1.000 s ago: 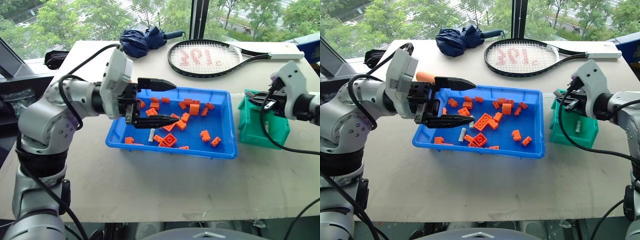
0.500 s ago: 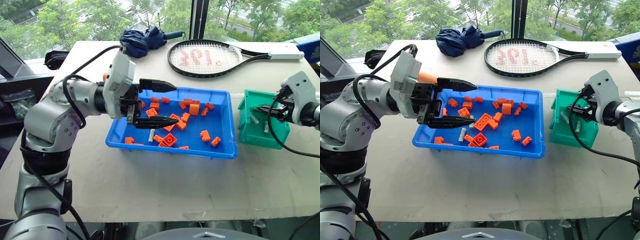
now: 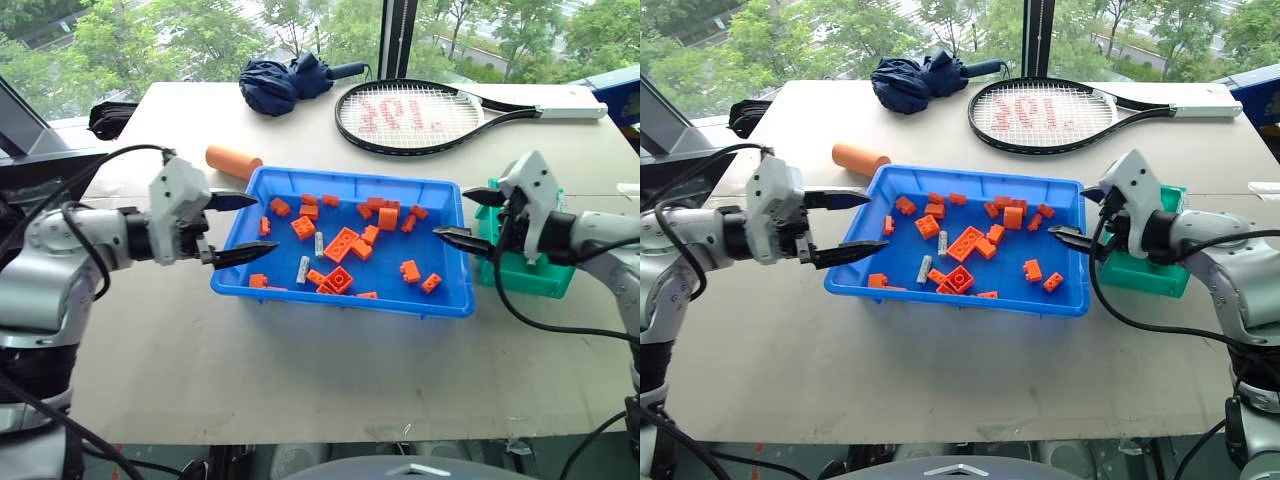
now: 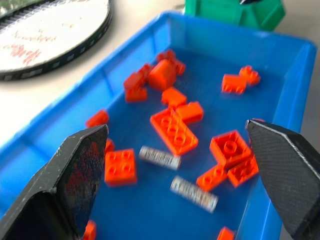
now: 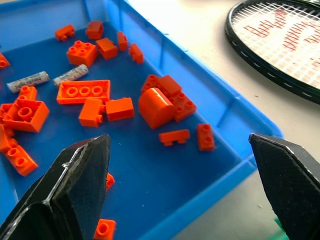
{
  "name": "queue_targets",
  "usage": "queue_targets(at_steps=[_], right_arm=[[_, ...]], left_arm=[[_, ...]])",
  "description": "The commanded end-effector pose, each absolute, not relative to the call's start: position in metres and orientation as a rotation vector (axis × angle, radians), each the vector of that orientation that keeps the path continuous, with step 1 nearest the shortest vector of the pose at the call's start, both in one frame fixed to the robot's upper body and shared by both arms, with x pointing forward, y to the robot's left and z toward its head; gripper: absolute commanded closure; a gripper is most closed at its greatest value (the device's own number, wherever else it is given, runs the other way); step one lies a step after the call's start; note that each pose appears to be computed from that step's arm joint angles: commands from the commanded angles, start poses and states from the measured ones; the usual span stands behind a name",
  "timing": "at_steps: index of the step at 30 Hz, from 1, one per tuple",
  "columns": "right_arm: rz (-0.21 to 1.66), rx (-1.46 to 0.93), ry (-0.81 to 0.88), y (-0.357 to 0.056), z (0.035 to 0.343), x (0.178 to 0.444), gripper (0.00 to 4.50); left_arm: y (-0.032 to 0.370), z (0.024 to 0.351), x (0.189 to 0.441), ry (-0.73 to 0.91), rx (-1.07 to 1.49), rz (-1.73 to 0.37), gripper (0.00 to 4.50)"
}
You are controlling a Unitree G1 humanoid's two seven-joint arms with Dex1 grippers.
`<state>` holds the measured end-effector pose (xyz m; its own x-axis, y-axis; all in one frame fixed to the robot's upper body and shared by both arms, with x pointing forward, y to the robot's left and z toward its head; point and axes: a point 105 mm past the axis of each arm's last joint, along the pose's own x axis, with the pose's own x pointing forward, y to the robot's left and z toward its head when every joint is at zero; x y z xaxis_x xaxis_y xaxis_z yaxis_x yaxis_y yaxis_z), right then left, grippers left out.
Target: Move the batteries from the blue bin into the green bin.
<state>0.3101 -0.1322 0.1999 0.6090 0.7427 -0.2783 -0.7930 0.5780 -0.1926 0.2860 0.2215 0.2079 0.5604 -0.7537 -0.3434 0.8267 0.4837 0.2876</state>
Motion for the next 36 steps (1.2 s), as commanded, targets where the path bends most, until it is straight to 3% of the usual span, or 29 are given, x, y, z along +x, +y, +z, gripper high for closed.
queue_targets(at_steps=[1,10,18,22,26,30,36], right_arm=[[1.031,-0.34,0.104,-0.096,0.208,0.306,0.04],[1.172,-0.331,0.148,-0.002,0.187,0.32,0.04],[1.238,-0.303,0.111,0.013,0.195,0.317,0.04],[1.233,-0.244,0.065,-0.022,0.203,0.308,0.04],[1.198,-0.218,0.064,-0.057,0.205,0.298,0.04],[1.115,-0.243,0.119,-0.101,0.196,0.287,0.04],[1.017,-0.23,0.143,-0.13,0.193,0.268,0.04]], left_arm=[[0.247,0.223,0.273,0.169,0.506,-0.919,0.0],[0.263,0.224,0.252,0.212,0.514,-0.901,0.0],[0.254,0.22,0.255,0.181,0.506,-0.909,0.0],[0.214,0.214,0.267,0.096,0.497,-1.046,0.0],[0.196,0.2,0.277,0.131,0.584,-1.21,0.0],[0.196,0.182,0.314,0.202,0.77,-1.293,0.0],[0.167,0.184,0.356,0.149,0.823,-1.405,0.0]])
